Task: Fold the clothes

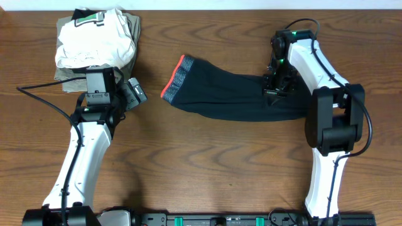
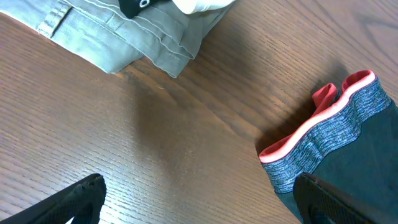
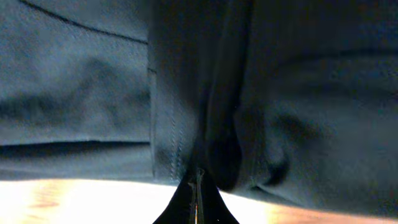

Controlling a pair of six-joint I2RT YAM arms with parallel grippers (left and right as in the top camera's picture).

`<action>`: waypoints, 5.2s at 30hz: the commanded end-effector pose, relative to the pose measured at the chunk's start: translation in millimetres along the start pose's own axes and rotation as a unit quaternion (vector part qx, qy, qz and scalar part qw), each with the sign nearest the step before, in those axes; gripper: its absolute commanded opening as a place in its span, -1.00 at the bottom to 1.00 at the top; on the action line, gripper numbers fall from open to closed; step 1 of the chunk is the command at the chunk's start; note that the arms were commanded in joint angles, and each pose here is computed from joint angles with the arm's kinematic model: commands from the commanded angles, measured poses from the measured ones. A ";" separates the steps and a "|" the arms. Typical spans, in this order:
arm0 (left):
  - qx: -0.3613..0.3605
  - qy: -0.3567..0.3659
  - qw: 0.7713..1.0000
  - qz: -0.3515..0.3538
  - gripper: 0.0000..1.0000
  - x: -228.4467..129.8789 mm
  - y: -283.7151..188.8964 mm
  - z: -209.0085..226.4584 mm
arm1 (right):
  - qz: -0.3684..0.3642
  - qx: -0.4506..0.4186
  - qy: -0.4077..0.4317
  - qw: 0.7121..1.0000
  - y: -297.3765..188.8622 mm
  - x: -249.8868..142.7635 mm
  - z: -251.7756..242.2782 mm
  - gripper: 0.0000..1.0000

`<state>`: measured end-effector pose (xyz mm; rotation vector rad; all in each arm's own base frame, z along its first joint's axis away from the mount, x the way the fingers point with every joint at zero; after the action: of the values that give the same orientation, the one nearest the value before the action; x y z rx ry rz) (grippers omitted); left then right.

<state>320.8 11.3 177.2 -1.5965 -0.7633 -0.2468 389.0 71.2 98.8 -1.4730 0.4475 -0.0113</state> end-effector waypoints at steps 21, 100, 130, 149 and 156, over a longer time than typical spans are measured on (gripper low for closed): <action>0.003 0.001 1.000 0.002 0.96 -1.7 0.0 2.3 | -0.115 -0.063 -0.035 0.991 -46.1 4.3 -18.7 0.30; 0.003 0.001 1.000 0.002 0.96 -1.7 0.0 2.3 | -0.178 0.068 0.077 0.979 -101.0 -9.6 -137.2 0.98; 0.003 0.001 1.000 0.001 0.96 -1.6 0.0 2.3 | -0.198 0.303 0.073 0.929 -36.3 23.7 -220.5 0.98; 0.003 0.001 1.000 0.001 0.96 -1.6 0.0 2.3 | -0.155 0.360 0.064 0.918 12.3 44.1 -215.7 0.98; 0.003 0.001 1.000 0.001 0.96 -1.6 0.0 2.3 | -0.128 0.360 0.048 0.923 27.1 46.8 -196.9 0.99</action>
<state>320.8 11.3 177.2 -1.5965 -0.7633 -0.2468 365.7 -142.1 77.1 -0.7938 0.2530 -0.4905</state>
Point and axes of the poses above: each gripper's point midway between its finger pads, its own y axis out along the fingers, its own z axis along the line the jaws close on, x = y × z, the point moved 7 cm from there along -y, back along the fingers, and after that the axes turned 9 degrees about y, right-handed, at the moved point
